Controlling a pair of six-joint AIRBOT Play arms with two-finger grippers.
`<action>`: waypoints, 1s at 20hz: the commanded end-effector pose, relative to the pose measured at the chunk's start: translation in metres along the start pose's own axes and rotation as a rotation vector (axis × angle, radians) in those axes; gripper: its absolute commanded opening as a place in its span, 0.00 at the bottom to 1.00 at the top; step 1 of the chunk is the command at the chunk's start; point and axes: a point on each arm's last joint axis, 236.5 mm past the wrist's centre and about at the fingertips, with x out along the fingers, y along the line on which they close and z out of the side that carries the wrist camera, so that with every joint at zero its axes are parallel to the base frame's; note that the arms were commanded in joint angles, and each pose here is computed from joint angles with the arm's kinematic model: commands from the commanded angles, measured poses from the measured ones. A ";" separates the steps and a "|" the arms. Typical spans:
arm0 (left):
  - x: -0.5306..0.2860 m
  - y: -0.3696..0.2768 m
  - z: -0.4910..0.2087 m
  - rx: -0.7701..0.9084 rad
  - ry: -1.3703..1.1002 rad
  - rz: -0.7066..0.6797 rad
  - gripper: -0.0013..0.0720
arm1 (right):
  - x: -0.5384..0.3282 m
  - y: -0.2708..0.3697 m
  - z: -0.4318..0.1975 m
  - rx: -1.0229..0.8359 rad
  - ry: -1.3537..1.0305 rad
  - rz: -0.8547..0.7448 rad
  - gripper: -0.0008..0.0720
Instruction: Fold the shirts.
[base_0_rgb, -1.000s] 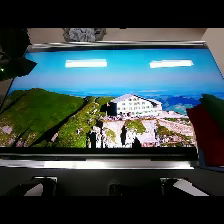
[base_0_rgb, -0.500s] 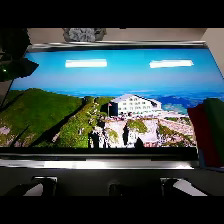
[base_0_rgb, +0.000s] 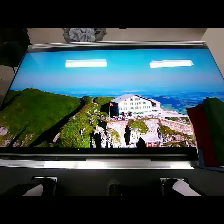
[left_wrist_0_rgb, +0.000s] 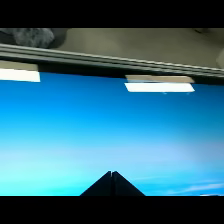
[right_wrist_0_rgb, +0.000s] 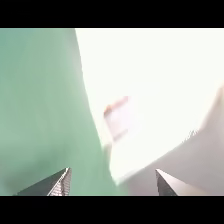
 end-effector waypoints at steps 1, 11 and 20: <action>0.014 0.046 -0.007 0.174 0.110 0.318 0.06 | -0.100 0.093 0.145 -0.162 -0.545 0.067 0.83; 0.014 0.015 -0.313 -0.131 0.904 0.215 0.74 | -0.012 0.392 -0.057 -0.704 0.241 0.632 0.84; 0.010 0.014 -0.310 -0.136 0.831 0.210 0.74 | -0.010 0.391 -0.058 -0.686 0.248 0.627 0.85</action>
